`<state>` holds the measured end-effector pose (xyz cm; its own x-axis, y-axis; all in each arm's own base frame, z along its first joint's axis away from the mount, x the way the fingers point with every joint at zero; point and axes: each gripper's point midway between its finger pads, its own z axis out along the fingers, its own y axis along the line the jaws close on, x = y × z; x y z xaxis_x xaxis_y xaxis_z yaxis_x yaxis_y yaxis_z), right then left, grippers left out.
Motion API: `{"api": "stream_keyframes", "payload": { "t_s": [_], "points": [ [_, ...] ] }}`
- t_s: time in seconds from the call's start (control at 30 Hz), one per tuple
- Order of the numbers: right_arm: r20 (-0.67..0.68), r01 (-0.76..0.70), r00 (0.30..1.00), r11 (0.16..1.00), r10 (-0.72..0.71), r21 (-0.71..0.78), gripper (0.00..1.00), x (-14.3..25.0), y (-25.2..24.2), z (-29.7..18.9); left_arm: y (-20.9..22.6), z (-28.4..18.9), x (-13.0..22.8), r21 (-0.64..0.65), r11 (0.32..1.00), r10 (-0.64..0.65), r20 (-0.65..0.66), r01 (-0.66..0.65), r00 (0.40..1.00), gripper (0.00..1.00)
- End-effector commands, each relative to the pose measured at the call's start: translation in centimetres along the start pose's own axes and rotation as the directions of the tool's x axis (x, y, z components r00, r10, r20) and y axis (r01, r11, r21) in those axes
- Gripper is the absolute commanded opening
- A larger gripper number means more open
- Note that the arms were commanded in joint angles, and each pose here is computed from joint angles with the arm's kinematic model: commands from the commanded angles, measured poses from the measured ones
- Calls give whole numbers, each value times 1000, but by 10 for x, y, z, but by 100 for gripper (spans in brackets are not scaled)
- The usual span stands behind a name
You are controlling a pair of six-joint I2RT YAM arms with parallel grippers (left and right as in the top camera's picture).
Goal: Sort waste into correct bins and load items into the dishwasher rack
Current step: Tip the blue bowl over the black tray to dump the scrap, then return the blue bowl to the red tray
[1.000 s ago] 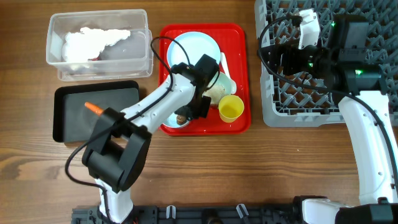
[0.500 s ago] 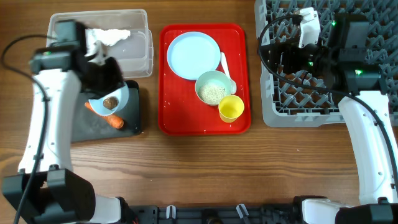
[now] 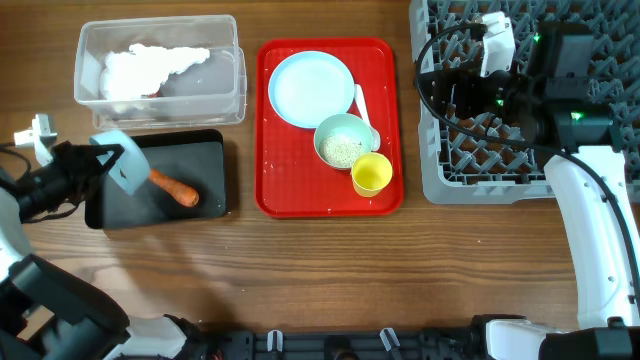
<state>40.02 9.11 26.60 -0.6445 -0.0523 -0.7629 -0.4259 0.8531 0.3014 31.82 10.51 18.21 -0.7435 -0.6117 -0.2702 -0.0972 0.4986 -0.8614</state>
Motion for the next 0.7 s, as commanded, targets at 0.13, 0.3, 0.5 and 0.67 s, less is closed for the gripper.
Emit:
{"api": "stream_keyframes", "payload": {
  "t_s": [0.13,0.3,0.5,0.67],
  "points": [
    [-8,-5,1000,1000,5,-5,100,1,2,3,42,7,-16,192,981,-45,68,31,997,4],
    [-8,-2,1000,1000,2,-5,100,1,2,3,43,10,-27,372,924,-138,106,89,985,4],
    [-13,-6,1000,1000,6,-5,100,2,2,3,35,6,-30,429,885,-235,84,178,968,4],
    [-16,-8,1000,1000,8,-5,100,3,2,3,17,-1,-30,428,889,-218,90,161,972,4]
  ]
}}
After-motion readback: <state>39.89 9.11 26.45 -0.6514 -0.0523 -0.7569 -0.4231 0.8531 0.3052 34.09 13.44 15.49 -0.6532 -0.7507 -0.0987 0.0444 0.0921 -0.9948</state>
